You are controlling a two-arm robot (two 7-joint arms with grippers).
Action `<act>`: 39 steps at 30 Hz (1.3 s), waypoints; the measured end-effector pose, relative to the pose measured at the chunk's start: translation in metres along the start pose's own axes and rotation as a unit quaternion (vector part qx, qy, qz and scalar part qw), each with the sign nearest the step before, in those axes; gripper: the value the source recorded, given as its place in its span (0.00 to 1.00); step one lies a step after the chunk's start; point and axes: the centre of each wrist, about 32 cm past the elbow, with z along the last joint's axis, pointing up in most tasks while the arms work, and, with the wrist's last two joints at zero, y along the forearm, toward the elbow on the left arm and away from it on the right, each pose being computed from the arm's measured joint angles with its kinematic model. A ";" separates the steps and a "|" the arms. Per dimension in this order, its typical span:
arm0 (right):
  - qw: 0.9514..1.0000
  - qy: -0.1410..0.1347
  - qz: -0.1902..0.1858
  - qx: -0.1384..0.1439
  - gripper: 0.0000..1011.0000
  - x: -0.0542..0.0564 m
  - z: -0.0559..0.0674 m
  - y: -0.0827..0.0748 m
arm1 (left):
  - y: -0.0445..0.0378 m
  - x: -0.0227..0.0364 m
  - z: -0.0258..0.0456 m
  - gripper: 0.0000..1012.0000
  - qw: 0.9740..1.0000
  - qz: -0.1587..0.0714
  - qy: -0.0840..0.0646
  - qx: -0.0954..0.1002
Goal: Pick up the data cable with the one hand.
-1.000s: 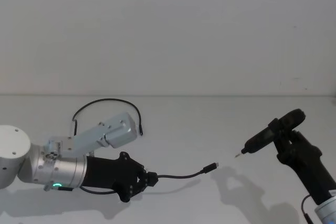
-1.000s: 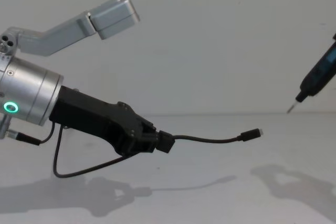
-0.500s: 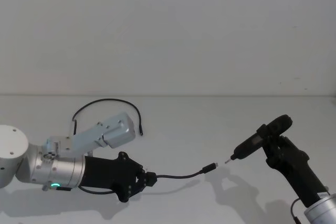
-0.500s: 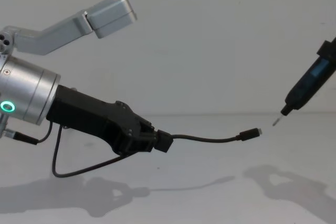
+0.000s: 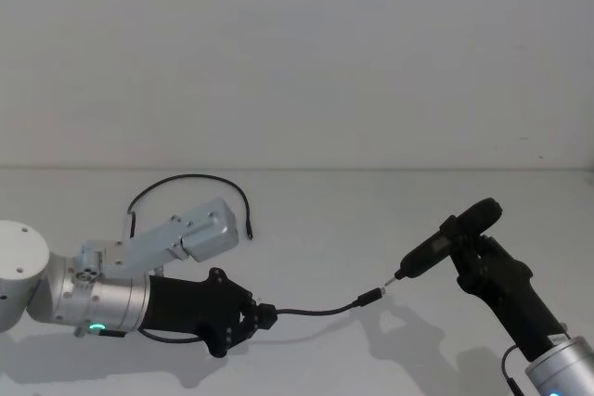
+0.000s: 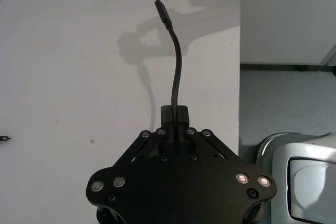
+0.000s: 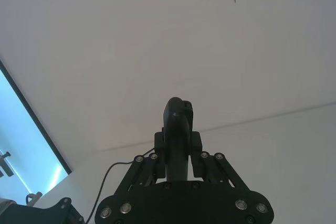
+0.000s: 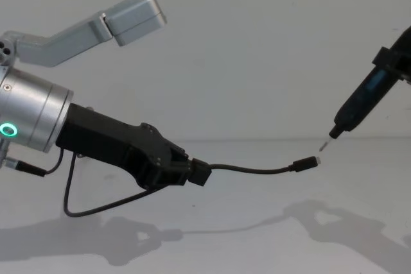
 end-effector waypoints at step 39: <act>1.000 -0.001 0.002 -0.007 0.26 0.002 -0.005 0.005 | 0.0003 0.0001 -0.0002 0.04 1.000 0.000 0.000 0.000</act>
